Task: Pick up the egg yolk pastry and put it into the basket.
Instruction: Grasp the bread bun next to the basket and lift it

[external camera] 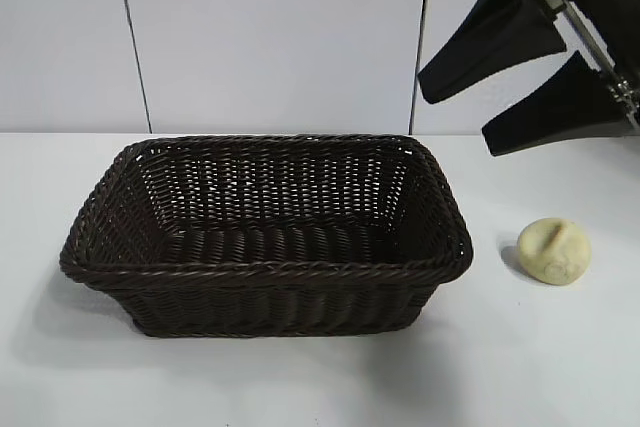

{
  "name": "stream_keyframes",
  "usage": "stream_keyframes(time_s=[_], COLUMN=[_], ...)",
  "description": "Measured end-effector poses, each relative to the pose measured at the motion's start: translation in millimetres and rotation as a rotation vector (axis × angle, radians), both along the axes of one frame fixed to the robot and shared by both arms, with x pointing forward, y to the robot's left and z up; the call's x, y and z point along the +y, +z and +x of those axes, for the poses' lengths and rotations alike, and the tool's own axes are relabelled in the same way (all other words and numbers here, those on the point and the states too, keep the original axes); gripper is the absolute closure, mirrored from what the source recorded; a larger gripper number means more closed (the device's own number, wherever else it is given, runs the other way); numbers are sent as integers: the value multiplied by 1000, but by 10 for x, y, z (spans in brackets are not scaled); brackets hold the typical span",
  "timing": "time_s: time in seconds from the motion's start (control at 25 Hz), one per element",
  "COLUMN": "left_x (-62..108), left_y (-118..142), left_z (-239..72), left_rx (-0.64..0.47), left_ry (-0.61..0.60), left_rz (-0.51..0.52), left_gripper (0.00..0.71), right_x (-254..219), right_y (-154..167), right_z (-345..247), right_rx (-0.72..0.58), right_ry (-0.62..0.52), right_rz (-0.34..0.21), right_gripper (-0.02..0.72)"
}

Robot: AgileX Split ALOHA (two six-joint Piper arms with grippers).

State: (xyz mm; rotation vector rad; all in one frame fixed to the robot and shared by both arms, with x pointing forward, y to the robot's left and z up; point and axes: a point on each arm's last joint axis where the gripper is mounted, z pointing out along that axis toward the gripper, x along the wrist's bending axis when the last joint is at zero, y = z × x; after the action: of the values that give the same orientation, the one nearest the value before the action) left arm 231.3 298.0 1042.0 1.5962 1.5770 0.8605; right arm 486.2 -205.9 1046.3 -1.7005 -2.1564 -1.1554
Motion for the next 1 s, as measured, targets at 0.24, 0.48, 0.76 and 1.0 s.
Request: stream_keyframes(time_s=[0.24, 0.48, 0.76, 1.0], left_x=[0, 0, 0, 0], left_y=[0, 0, 0, 0], left_z=[0, 0, 0, 0], left_rx=[0, 0, 0, 0], left_ry=[0, 0, 0, 0], left_rz=[0, 0, 0, 0], left_gripper=[114, 114, 114, 114], right_x=[-55, -139, -319, -671], right_y=[59, 59, -187, -432], right_z=[195, 415, 562, 716], right_rx=[36, 79, 170, 249], right_ry=[-54, -110, -177, -272], right_rz=[-106, -249, -430, -456], right_gripper=[185, 185, 185, 185])
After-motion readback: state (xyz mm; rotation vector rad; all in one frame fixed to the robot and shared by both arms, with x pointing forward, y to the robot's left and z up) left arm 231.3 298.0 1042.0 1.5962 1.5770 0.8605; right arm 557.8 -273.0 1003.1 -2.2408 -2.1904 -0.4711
